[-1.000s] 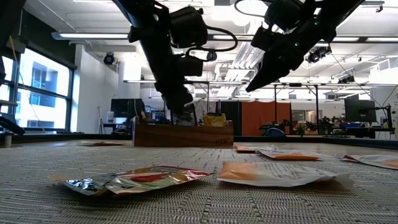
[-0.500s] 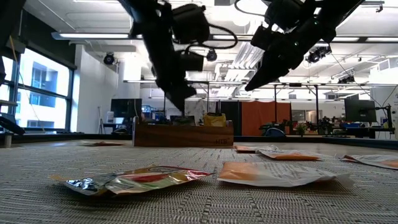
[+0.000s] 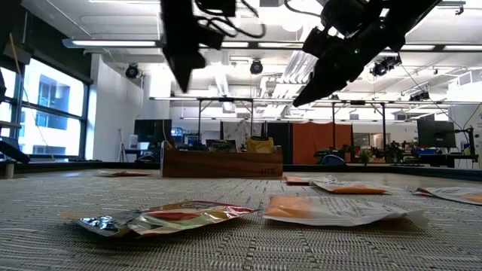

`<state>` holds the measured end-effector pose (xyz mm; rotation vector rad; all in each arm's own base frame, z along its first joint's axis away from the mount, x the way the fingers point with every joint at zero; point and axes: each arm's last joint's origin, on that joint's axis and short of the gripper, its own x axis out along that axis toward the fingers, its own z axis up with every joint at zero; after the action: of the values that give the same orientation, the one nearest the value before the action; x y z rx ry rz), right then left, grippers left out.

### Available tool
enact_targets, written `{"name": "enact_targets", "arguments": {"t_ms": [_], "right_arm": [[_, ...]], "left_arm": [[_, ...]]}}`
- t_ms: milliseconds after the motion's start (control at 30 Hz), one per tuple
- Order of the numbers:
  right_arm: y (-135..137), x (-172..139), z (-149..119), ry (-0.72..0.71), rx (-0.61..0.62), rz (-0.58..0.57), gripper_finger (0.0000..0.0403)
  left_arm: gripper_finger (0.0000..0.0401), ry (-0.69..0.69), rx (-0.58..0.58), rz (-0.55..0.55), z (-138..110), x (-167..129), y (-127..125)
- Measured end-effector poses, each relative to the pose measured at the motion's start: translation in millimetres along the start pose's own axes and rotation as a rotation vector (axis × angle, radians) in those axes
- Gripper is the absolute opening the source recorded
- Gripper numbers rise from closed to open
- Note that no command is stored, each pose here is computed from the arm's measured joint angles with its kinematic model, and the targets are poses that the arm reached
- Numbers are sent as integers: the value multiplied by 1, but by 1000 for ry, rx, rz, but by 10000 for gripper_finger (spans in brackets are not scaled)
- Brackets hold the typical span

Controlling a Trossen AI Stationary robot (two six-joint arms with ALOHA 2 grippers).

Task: Pick & Place Tea
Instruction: Put the violet tea bag into the middle section of the wooden organizer

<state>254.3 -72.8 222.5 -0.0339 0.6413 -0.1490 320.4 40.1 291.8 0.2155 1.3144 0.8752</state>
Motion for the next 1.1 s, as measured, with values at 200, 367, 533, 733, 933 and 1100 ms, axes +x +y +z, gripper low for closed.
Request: {"name": "enact_targets", "arguments": {"t_ms": [200, 367, 533, 733, 933, 1100], "right_arm": [[0, 0, 1, -15, -6, -3, 119], [-1, 0, 5, -47, -11, -8, 119], [-1, 0, 5, -56, -8, -9, 119], [-1, 0, 5, -56, -11, -8, 119], [-1, 0, 6, -63, -13, -9, 119], [-1, 0, 7, -75, -14, -11, 119]], "left_arm": [[95, 129, 13, -17, -31, -21, -2], [94, 178, 45, -197, -58, -35, -14], [94, 305, 64, -274, -94, -38, -33], [94, 357, -27, -311, -145, -48, -35], [94, 274, -177, -447, -187, -62, -8], [94, 115, -358, -704, -208, -62, -4]]}}
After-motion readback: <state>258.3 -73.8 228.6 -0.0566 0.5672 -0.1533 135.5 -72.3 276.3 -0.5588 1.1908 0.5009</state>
